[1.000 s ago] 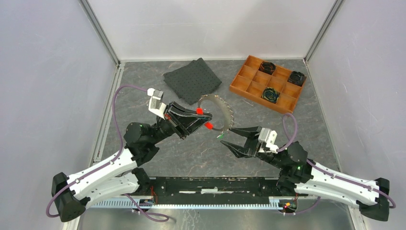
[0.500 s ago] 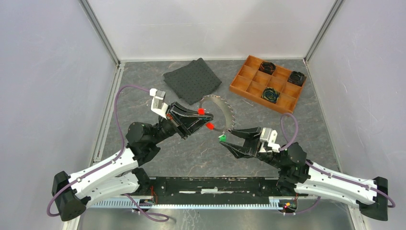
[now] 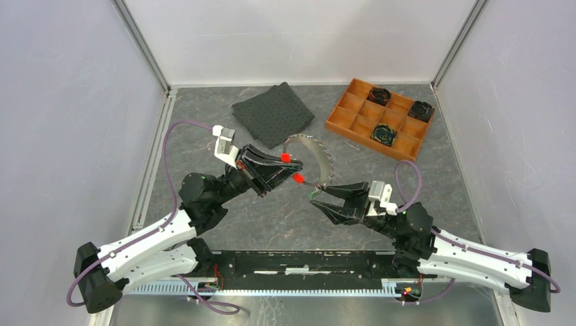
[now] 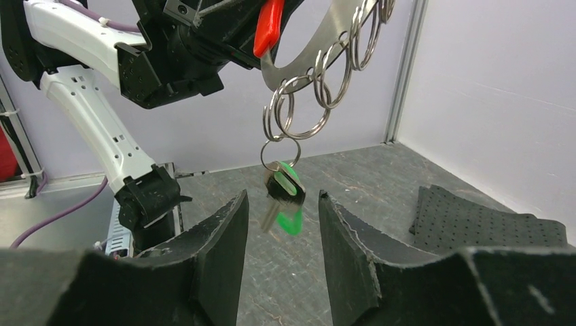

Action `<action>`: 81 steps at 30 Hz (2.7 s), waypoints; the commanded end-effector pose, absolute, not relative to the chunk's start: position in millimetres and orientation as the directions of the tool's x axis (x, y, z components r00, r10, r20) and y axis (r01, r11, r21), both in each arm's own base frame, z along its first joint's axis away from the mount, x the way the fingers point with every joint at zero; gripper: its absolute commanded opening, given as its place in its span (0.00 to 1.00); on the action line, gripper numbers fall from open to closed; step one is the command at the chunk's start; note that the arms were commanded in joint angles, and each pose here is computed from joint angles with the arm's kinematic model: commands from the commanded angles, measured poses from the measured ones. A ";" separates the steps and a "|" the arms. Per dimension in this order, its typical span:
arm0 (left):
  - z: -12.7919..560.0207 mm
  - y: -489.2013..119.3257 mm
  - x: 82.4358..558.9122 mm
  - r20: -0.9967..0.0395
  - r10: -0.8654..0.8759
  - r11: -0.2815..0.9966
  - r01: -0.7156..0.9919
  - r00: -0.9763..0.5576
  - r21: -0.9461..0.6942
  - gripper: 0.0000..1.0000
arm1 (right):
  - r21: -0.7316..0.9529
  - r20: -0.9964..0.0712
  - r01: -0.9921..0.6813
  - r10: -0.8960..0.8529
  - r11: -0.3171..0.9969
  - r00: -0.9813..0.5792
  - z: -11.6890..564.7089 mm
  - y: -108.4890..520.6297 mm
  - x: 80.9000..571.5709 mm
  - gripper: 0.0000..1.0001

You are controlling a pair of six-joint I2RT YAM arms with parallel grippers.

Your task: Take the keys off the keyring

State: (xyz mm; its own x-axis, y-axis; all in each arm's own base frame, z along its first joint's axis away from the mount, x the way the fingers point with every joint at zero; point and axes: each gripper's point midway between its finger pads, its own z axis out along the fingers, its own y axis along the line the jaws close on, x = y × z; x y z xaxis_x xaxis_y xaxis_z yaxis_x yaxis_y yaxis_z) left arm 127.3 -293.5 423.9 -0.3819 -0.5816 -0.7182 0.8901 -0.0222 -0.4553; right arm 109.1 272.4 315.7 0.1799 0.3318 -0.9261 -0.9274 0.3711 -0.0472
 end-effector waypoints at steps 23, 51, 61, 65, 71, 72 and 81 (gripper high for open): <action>435.0 -289.0 128.9 -0.679 -0.629 -0.036 0.887 -0.379 -0.461 0.02 | -0.022 -0.887 -0.946 0.430 0.324 0.168 331.8 274.9 100.3 0.42; 388.2 -279.7 159.5 -0.684 -0.658 0.142 0.840 -0.315 -0.524 0.02 | 0.046 -0.989 -0.872 0.145 0.487 0.029 294.2 277.9 136.2 0.01; 363.9 -276.9 162.1 -0.705 -0.650 0.183 0.842 -0.284 -0.508 0.02 | 0.029 -0.997 -0.835 -0.041 0.549 -0.062 280.4 278.4 148.0 0.01; 359.8 -274.0 162.1 -0.713 -0.648 0.200 0.844 -0.267 -0.498 0.02 | 0.036 -0.994 -0.825 -0.065 0.563 -0.088 277.7 277.4 149.6 0.01; 353.0 -270.5 163.8 -0.732 -0.635 0.237 0.840 -0.247 -0.489 0.02 | 0.044 -0.993 -0.816 -0.067 0.577 -0.102 281.8 275.7 151.2 0.01; 352.0 -270.4 163.9 -0.735 -0.633 0.240 0.840 -0.245 -0.487 0.02 | 0.044 -0.992 -0.817 -0.073 0.575 -0.105 281.3 276.4 150.7 0.01; 344.5 -272.7 165.2 -0.761 -0.604 0.265 0.842 -0.234 -0.470 0.02 | 0.039 -0.988 -0.822 -0.099 0.568 -0.115 282.2 279.3 150.2 0.01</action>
